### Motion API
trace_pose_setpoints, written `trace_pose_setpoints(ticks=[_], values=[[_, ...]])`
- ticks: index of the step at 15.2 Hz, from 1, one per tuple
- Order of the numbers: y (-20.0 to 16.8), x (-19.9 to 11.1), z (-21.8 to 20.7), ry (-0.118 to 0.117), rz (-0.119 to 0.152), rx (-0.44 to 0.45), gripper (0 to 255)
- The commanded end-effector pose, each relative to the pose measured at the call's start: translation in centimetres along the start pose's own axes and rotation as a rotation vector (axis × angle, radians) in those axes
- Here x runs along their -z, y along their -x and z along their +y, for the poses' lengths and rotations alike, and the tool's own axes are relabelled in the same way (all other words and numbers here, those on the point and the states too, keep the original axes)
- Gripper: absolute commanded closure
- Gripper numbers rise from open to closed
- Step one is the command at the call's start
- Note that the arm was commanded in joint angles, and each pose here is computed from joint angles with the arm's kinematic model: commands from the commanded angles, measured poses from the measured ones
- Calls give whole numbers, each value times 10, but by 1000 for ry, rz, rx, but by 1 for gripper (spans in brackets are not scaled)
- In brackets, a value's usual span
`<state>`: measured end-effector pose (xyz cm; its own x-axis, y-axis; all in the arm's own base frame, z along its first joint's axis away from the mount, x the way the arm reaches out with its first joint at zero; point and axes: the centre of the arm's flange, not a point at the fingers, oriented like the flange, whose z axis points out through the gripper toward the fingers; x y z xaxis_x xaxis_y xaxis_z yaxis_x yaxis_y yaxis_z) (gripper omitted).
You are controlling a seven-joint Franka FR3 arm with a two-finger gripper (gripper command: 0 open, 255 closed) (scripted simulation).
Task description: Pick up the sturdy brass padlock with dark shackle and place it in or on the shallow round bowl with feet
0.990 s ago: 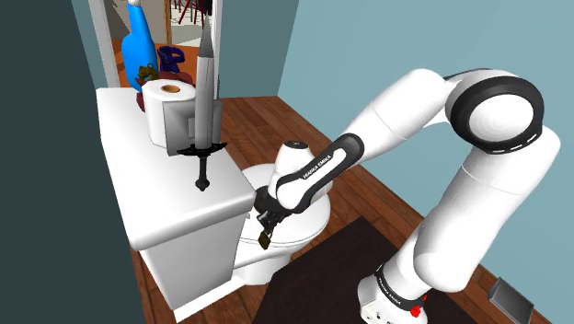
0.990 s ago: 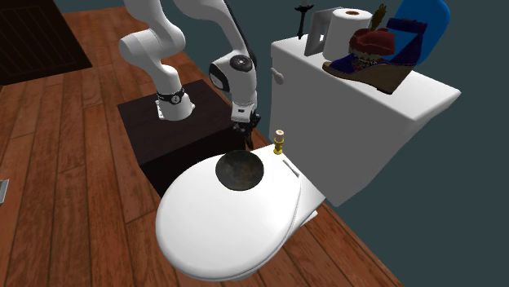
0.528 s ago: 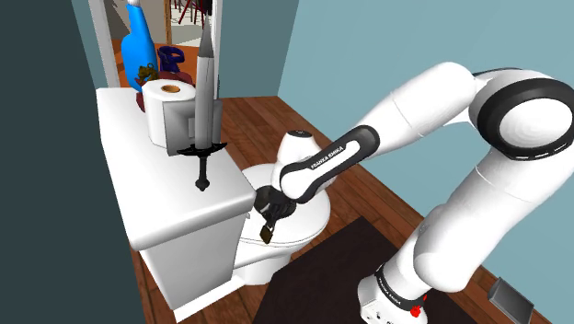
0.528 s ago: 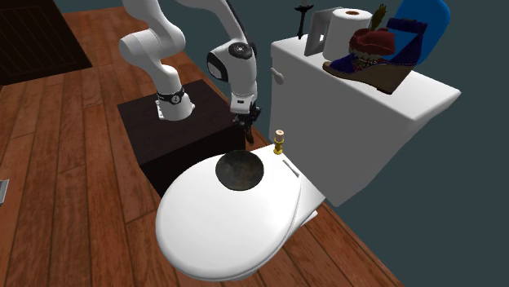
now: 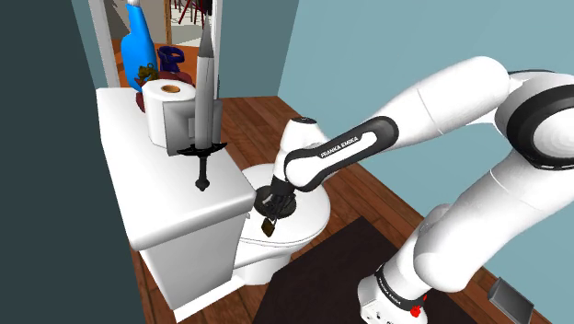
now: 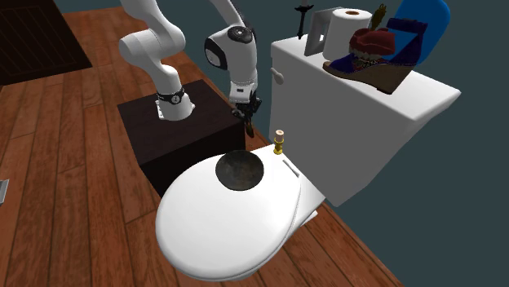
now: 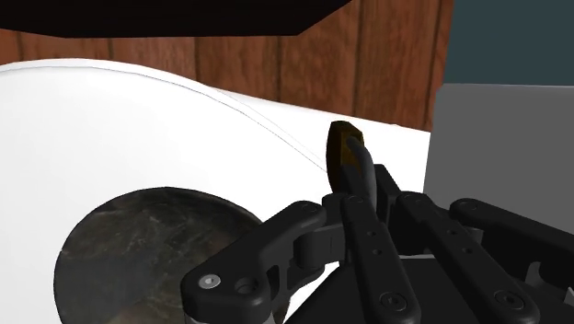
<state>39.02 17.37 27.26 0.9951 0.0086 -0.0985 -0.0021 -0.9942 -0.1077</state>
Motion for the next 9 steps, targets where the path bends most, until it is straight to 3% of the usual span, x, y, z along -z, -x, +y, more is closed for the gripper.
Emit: trace_pose_setpoints(ticks=[1,5,9], values=[[1,10,-1,0,-1,0,255],[3,29,-3,0,-1,0,255],[-33,42,34,0,-1,0,255]])
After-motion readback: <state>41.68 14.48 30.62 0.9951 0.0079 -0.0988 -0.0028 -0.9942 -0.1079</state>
